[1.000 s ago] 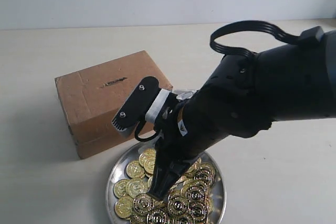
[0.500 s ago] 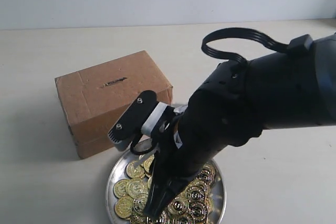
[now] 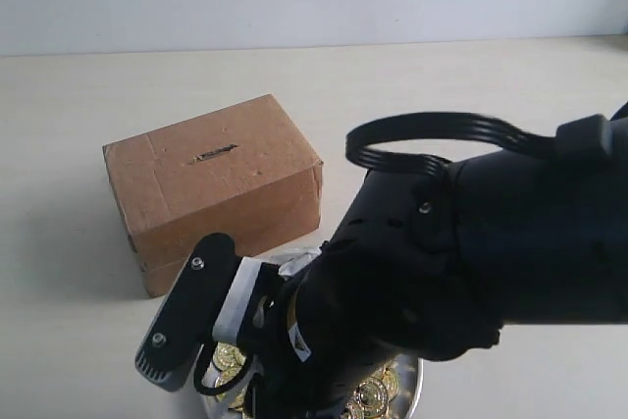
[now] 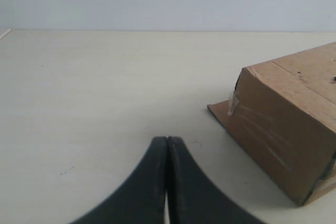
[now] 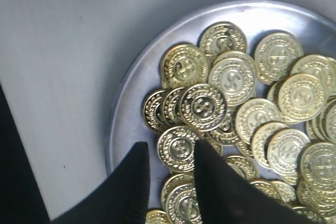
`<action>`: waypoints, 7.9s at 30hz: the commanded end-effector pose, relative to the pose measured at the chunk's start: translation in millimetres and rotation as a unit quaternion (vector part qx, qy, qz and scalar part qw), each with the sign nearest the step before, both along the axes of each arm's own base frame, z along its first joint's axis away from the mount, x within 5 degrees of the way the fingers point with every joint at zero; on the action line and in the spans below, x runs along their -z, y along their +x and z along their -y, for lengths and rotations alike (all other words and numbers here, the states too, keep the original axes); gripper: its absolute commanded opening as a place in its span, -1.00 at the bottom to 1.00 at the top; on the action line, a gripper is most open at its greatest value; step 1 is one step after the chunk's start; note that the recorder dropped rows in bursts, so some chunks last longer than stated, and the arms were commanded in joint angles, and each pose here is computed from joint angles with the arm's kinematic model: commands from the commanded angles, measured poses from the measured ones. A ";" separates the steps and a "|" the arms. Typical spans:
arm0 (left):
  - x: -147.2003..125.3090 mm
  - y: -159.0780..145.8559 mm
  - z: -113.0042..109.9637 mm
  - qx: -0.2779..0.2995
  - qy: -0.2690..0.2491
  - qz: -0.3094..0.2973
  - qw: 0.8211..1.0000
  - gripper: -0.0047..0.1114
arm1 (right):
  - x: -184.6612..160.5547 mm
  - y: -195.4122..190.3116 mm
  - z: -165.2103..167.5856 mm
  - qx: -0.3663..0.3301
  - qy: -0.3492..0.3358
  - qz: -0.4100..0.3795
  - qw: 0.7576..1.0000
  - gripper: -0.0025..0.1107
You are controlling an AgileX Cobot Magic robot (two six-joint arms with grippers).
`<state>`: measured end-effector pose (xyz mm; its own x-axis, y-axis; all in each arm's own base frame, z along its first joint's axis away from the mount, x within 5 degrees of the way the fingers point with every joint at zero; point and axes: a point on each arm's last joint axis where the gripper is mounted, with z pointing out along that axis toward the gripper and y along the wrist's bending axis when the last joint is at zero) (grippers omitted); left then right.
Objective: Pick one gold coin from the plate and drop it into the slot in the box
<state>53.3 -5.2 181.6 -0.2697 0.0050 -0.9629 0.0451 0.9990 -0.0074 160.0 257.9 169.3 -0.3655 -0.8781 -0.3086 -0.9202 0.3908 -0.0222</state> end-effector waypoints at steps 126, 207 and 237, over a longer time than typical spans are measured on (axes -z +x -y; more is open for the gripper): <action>-0.2 -0.1 0.3 0.001 -0.005 0.006 1.000 -0.92 | -67.1 -12.0 34.9 -0.037 0.112 0.109 0.987 -0.54; -39.6 121.6 118.3 0.441 -0.334 -0.460 0.694 0.29 | -89.2 -4.0 23.7 -0.031 0.159 0.143 0.976 -0.54; -22.5 121.4 153.3 0.459 -0.350 -0.495 0.649 0.08 | -89.4 -3.9 23.5 -0.031 0.160 0.144 0.976 -0.54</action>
<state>173.9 -155.4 203.8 -0.9545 0.2524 -0.1586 0.2334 0.3018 -0.9244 154.1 234.2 253.5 -0.1824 -0.7549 -0.6300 -0.9214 0.3548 -0.1584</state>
